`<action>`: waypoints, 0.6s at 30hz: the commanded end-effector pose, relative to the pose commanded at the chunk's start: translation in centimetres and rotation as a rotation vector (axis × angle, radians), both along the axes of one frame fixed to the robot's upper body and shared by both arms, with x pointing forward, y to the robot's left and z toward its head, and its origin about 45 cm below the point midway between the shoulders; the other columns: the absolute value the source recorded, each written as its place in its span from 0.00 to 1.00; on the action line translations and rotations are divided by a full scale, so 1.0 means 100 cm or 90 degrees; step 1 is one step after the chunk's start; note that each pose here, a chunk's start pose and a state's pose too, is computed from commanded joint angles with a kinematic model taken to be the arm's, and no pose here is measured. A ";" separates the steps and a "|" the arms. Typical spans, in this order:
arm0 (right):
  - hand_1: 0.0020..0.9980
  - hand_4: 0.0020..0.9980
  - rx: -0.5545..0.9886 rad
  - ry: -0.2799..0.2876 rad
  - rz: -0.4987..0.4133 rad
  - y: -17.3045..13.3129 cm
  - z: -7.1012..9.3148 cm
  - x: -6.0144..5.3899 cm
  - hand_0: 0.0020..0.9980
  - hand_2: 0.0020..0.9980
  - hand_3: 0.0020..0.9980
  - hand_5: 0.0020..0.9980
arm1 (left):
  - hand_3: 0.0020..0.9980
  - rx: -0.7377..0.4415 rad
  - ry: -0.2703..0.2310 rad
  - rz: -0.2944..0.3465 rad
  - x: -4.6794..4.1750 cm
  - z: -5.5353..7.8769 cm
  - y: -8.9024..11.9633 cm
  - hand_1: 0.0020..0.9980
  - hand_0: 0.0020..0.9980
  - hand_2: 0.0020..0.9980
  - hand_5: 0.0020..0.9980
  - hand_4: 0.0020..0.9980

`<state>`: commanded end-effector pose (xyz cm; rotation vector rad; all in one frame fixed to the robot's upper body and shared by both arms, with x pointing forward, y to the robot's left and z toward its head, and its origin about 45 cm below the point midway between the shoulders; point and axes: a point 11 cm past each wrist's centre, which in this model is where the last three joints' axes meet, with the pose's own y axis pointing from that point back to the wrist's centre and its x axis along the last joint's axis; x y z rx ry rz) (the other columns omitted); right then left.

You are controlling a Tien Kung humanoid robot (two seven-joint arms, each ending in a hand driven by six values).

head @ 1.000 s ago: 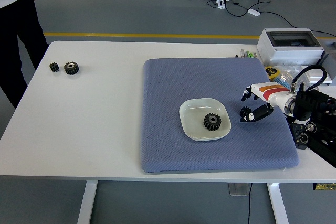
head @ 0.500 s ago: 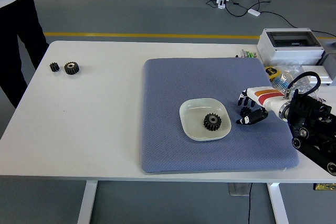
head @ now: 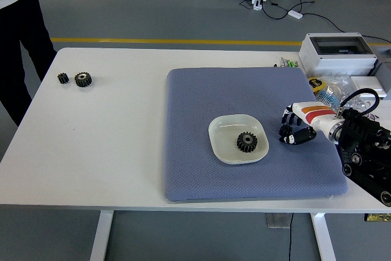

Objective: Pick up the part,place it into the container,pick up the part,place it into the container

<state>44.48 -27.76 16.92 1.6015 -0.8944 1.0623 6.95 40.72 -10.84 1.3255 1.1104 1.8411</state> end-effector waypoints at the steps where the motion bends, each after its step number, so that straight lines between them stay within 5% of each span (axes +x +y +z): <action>1: 0.42 0.74 -0.001 0.000 0.000 -0.001 -0.001 0.000 0.25 0.47 0.47 0.23 | 0.59 0.000 0.000 0.000 -0.0001 0.000 0.000 0.65 0.68 0.71 0.66 0.69; 2: 0.39 0.66 -0.001 0.000 -0.001 -0.001 -0.001 -0.001 0.22 0.44 0.46 0.18 | 0.59 0.000 0.001 -0.001 -0.0003 0.000 0.000 0.65 0.68 0.71 0.66 0.69; 18: 0.32 0.69 0.016 -0.001 -0.011 -0.010 -0.004 -0.003 0.14 0.40 0.46 0.14 | 0.59 0.000 0.003 -0.008 0.0005 0.000 0.000 0.65 0.68 0.71 0.66 0.69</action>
